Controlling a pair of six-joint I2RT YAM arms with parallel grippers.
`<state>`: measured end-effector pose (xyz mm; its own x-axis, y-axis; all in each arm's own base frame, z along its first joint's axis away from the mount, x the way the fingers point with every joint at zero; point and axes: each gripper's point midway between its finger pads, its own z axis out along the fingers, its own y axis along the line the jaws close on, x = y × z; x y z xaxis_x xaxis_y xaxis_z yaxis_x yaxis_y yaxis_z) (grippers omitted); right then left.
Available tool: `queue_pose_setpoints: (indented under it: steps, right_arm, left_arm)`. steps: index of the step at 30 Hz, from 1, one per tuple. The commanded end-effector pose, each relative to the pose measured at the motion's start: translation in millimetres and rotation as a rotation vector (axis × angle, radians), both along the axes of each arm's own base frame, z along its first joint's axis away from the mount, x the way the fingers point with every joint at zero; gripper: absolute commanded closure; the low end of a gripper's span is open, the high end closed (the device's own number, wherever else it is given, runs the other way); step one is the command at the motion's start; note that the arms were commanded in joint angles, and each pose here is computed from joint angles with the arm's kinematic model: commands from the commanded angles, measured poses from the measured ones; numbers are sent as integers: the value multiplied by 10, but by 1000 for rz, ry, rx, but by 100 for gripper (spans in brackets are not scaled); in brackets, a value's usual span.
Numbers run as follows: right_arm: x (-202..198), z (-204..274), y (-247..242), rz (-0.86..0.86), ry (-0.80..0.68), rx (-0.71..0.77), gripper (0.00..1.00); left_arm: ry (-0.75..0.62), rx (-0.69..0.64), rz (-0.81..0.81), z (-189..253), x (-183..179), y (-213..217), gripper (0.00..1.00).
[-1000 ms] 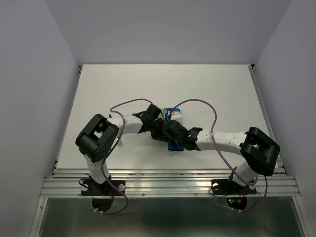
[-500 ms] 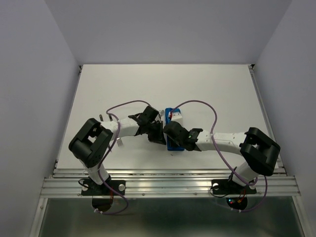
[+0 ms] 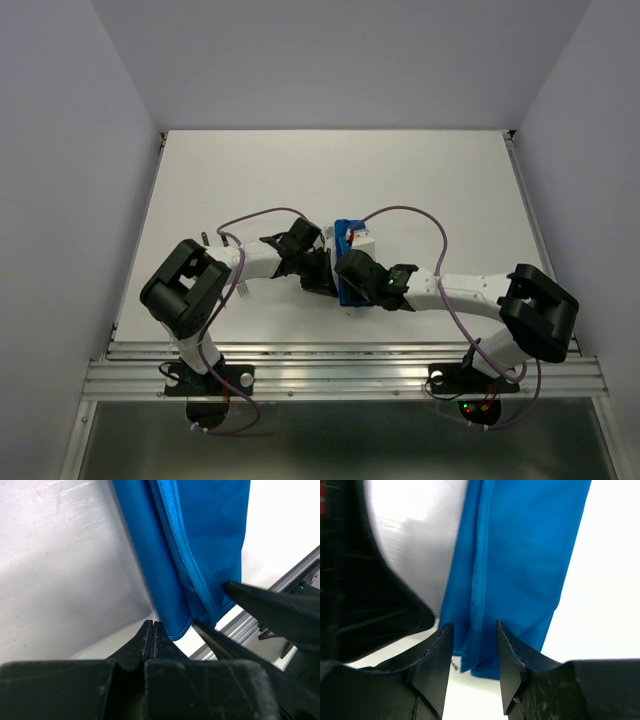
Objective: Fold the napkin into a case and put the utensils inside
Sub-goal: Smooth out the smaller rectangle-folded napkin at the center of the board.
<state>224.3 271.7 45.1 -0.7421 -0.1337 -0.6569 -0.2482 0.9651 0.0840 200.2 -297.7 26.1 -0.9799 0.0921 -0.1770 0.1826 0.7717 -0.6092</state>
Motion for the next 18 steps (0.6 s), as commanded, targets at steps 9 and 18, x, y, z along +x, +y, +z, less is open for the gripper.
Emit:
queue_pose_setpoints:
  steps: [9, 18]
  right_arm:
    - [-63, 244, 23, -13, -66, 12, 56]
    - [-97, 4, -22, -24, -40, -49, 59]
  left_arm:
    - [9, -34, -26, -2, -49, -81, 100]
    - [24, -32, -30, -40, -81, -88, 100]
